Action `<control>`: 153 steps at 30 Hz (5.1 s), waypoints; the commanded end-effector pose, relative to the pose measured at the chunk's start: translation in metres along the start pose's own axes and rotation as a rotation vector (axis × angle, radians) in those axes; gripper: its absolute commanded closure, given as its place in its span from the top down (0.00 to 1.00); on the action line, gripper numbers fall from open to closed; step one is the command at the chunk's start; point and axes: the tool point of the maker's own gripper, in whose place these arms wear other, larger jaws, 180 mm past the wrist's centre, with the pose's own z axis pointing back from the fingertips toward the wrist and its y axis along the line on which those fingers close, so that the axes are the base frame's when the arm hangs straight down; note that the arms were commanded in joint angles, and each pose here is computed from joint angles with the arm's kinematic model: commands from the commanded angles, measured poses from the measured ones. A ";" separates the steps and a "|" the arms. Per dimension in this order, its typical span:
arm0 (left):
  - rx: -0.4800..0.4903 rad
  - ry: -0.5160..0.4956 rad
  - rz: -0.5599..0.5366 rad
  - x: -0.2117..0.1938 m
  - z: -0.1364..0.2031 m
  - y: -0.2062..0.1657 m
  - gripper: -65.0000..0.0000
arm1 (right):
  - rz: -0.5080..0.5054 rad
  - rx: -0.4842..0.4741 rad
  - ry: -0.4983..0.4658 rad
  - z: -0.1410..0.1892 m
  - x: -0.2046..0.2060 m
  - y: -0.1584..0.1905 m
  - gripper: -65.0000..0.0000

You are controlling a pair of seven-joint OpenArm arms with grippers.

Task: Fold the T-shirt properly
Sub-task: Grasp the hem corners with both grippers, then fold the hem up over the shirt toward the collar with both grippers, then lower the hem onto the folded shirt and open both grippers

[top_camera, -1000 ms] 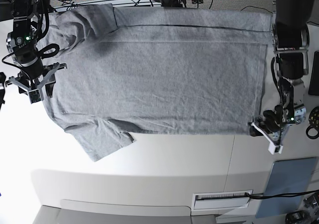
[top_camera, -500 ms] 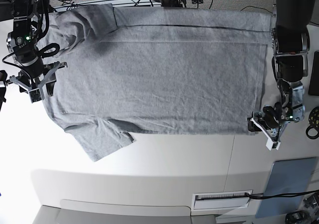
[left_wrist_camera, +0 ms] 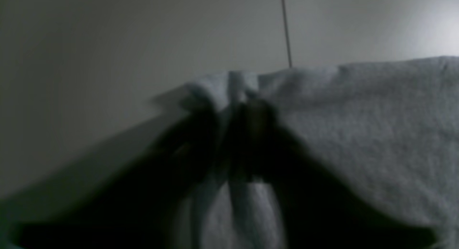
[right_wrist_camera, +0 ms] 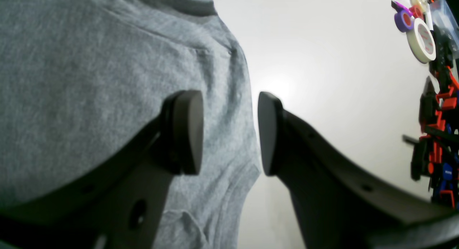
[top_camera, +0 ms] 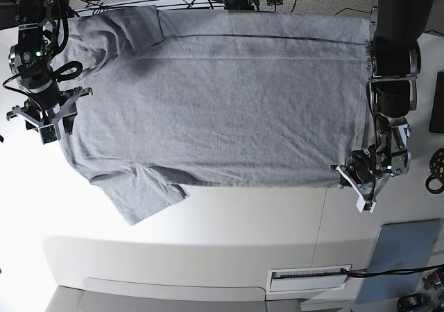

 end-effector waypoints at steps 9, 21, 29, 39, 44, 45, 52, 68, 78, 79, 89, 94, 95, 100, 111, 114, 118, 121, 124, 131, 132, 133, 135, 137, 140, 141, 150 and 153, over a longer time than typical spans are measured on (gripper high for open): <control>-0.032 -0.020 -0.038 0.016 0.005 -0.003 0.00 | 0.076 -0.030 -0.117 -0.001 0.033 -0.014 0.38; -0.062 0.024 -0.049 0.007 0.003 -0.011 0.00 | -0.066 0.074 -0.086 -0.103 0.080 -0.022 0.38; -0.058 0.025 -0.048 0.007 0.003 -0.010 0.00 | -0.095 0.146 0.127 -0.179 0.097 0.001 0.38; -0.059 0.025 -0.048 0.007 0.003 -0.011 0.00 | -0.173 0.157 0.238 -0.219 0.081 0.010 0.38; -0.059 0.024 -0.048 0.007 0.003 -0.011 0.00 | -0.193 0.217 0.303 -0.222 0.059 0.034 0.38; -0.059 0.025 -0.047 0.007 0.003 -0.011 0.00 | -0.197 0.221 0.318 -0.222 0.054 0.038 0.38; -0.060 0.032 -0.049 0.006 0.003 -0.011 0.00 | -0.197 0.255 0.453 -0.215 0.024 0.056 0.34; -0.093 -0.054 0.008 0.029 0.011 -0.013 0.00 | -0.172 0.233 0.363 -0.217 0.065 0.041 0.00; -0.200 -0.064 0.008 0.043 0.042 -0.012 0.00 | -0.132 0.191 0.280 -0.196 0.090 0.009 0.00; -0.207 -0.073 0.013 0.044 0.046 -0.012 0.00 | -0.125 0.181 0.261 -0.191 0.091 0.006 0.00; -0.218 -0.068 -0.067 0.011 0.078 -0.025 0.00 | 0.083 -0.037 0.115 -0.117 0.090 -0.017 0.00; -0.211 -0.085 -0.080 -0.011 0.096 -0.033 0.00 | 0.057 -0.055 0.090 -0.078 0.069 -0.014 0.00; -0.213 -0.092 -0.070 -0.014 0.101 -0.032 0.00 | 0.052 -0.062 0.084 -0.070 0.064 -0.015 0.00; -0.198 -0.144 -0.018 -0.027 0.127 -0.021 0.00 | 0.053 -0.085 0.080 -0.031 0.043 -0.015 0.00; -0.225 -0.058 0.068 -0.094 0.147 -0.014 0.00 | 0.171 -0.143 0.170 0.034 -0.002 0.002 0.00; -0.230 -0.032 0.081 -0.108 0.149 -0.015 0.00 | 0.201 -0.141 0.199 0.047 -0.013 0.008 0.00; -0.230 -0.013 0.086 -0.117 0.149 -0.016 0.00 | 0.223 -0.129 0.228 0.059 -0.025 0.015 0.00; -0.230 -0.006 0.086 -0.119 0.149 -0.016 0.00 | 0.234 -0.125 0.250 0.064 -0.033 0.017 0.00; -0.231 0.004 0.085 -0.120 0.149 -0.016 0.00 | 0.237 -0.117 0.273 0.066 -0.039 0.019 0.00; -0.231 0.061 0.077 -0.131 0.150 -0.017 0.00 | 0.235 -0.110 0.311 0.070 -0.049 0.021 0.00; -0.230 0.062 0.077 -0.131 0.150 -0.017 0.00 | 0.235 -0.110 0.313 0.070 -0.049 0.021 0.00; -0.230 0.061 0.077 -0.131 0.150 -0.017 0.00 | 0.235 -0.110 0.315 0.070 -0.050 0.021 0.00; -0.230 0.061 0.077 -0.131 0.150 -0.016 0.00 | 0.234 -0.113 0.338 0.071 -0.054 0.020 0.00; -0.230 0.070 0.075 -0.132 0.150 -0.016 0.00 | 0.238 -0.107 0.362 0.074 -0.060 0.021 0.00; -0.230 0.098 0.070 -0.136 0.151 -0.015 0.00 | 0.249 -0.089 0.391 0.079 -0.071 0.026 0.00; -0.231 0.098 0.070 -0.137 0.151 -0.016 0.00 | 0.252 -0.084 0.396 0.080 -0.073 0.027 0.00; -0.223 0.108 0.064 -0.138 0.151 -0.014 0.00 | 0.255 -0.079 0.409 0.082 -0.077 0.028 0.00; -0.223 0.107 0.064 -0.138 0.151 -0.014 0.00 | 0.257 -0.075 0.394 0.081 -0.075 0.029 0.00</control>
